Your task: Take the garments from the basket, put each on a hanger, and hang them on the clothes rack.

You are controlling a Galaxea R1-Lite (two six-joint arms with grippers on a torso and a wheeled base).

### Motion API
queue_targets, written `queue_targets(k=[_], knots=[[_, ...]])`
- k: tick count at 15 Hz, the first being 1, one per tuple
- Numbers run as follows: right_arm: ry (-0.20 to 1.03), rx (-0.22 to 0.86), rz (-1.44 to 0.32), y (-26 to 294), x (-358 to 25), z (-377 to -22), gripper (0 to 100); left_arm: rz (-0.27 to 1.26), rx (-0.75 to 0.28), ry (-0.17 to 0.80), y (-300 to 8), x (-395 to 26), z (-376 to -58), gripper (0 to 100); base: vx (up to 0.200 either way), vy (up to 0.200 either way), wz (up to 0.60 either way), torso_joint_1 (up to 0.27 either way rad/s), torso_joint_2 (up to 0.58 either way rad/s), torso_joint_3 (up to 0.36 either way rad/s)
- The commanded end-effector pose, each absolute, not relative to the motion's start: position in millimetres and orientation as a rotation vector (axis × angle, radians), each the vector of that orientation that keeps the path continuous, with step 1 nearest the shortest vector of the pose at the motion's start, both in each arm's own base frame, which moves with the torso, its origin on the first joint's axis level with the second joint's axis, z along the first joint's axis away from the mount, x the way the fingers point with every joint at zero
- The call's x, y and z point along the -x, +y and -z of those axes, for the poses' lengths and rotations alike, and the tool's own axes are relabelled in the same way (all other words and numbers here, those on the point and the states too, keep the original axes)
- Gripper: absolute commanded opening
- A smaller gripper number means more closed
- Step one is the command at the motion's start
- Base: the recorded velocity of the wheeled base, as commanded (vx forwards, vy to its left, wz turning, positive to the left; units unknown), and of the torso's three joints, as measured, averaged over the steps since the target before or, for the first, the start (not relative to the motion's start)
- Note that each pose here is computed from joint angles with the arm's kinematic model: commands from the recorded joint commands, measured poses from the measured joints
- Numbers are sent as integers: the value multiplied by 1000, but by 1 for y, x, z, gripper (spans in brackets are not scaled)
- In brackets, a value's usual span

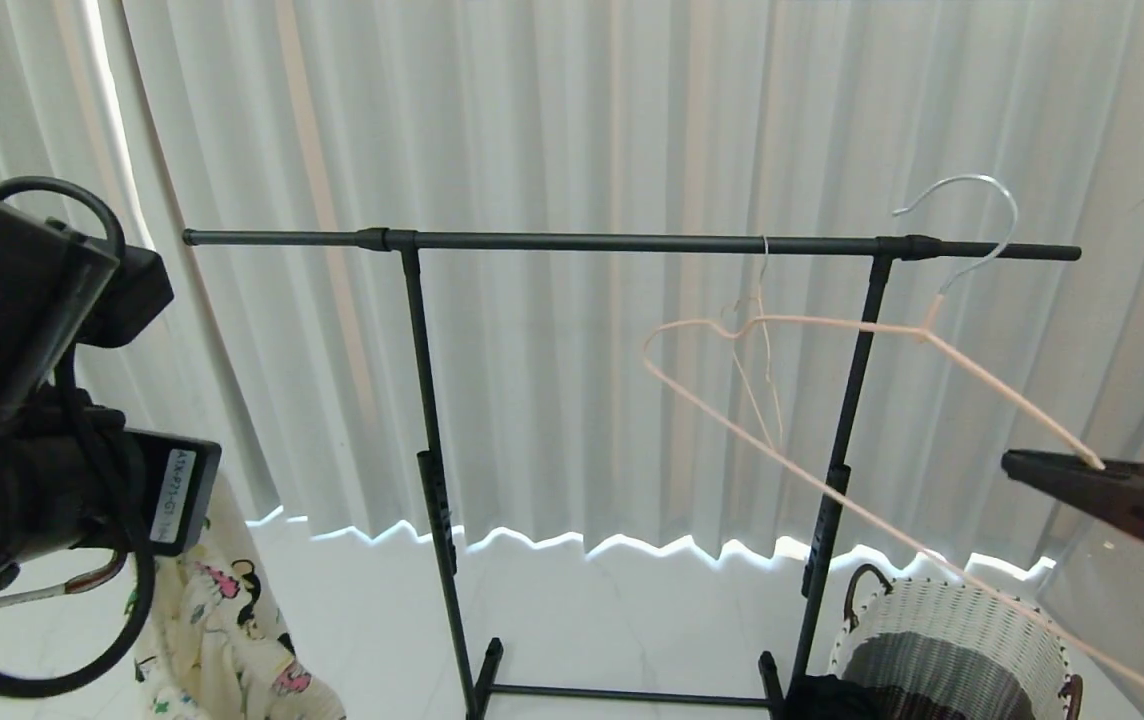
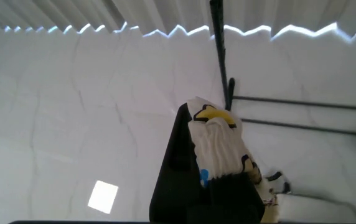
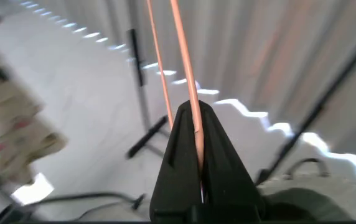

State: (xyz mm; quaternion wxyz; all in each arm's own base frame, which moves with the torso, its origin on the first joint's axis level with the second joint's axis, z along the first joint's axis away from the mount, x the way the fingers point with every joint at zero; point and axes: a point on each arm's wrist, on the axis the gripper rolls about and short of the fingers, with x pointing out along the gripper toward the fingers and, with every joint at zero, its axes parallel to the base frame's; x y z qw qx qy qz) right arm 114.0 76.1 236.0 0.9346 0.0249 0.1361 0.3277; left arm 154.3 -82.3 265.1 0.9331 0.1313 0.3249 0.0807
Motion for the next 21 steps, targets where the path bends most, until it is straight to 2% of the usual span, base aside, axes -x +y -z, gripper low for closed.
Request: queue_targets(k=[1,2,4,7,11,21], knots=[[384,-43,-822,100,-106,-217,0,-236,-166,677,-101,-198,-265,0,0,0,0,0,0,0],[396,-47,-864,107,-103,-217,0,-255,-128,677,-108,-213,-264,0,0,0,0,0,0,0],[395,-58,-926,121,-103,-217,0,-271,-115,686,-116,-230,-261,0,0,0,0,0,0,0],[373,-84,-976,144,-110,-217,0,-274,-85,670,-125,-246,-264,0,0,0,0,0,0,0],[360,-116,-1017,159,-112,-227,0,-288,-22,643,-135,-266,-268,0,0,0,0,0,0,0],[362,-126,-1030,170,-117,-227,0,-360,11,643,-122,-283,-266,0,0,0,0,0,0,0]])
